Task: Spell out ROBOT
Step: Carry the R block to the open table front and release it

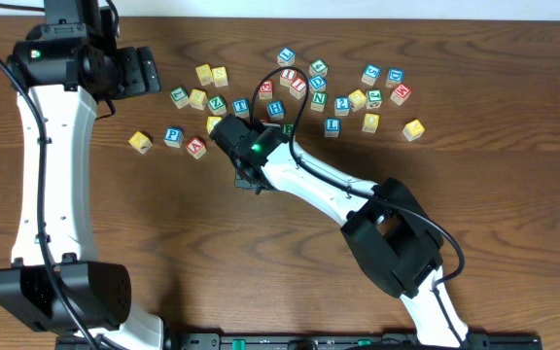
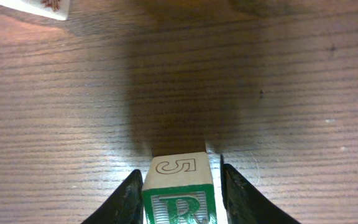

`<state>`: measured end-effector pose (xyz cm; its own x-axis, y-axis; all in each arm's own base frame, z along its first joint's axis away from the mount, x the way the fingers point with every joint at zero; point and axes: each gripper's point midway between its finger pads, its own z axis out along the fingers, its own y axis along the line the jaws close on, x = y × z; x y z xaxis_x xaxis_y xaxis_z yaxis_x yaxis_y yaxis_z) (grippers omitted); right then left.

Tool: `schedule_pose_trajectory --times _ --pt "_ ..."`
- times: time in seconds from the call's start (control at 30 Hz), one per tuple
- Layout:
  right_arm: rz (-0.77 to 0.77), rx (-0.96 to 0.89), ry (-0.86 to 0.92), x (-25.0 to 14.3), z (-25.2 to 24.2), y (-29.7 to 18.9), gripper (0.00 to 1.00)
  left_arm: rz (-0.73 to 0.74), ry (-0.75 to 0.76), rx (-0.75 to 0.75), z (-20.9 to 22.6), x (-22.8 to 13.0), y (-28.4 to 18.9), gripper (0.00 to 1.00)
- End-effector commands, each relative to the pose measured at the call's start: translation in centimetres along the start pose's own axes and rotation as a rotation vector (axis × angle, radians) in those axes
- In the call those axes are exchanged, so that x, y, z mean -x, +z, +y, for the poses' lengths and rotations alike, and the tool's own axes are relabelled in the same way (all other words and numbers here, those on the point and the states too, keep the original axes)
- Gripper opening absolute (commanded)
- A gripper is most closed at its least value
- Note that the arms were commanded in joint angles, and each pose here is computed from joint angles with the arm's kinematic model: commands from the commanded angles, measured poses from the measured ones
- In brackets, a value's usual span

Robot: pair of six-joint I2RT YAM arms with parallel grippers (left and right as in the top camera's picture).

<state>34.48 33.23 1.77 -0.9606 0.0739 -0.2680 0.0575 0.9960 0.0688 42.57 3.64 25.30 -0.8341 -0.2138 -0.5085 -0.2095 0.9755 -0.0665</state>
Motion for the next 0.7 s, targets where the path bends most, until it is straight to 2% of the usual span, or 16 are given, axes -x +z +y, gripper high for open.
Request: schedule_pose_trajectory --times 0.0,0.13,0.4,0.6,0.67 --pt "-0.001 -0.029 0.004 -0.7 -0.2 0.7 0.41 0.013 -0.009 0.014 0.3 -0.4 0.1 0.93" --pt "0.002 -0.028 0.006 -0.7 -0.2 0.6 0.43 0.013 -0.009 0.014 0.3 -0.4 0.1 0.93" --pt "0.053 0.009 0.085 -1.5 0.4 0.7 0.33 0.012 -0.009 0.014 0.3 -0.3 0.1 0.93" --pt "0.057 0.042 0.103 -1.4 1.1 0.6 0.33 0.012 -0.009 0.014 0.3 -0.3 0.1 0.93" --pt "0.057 0.041 0.102 -1.4 1.1 0.6 0.36 0.012 -0.009 0.014 0.3 -0.3 0.1 0.93"
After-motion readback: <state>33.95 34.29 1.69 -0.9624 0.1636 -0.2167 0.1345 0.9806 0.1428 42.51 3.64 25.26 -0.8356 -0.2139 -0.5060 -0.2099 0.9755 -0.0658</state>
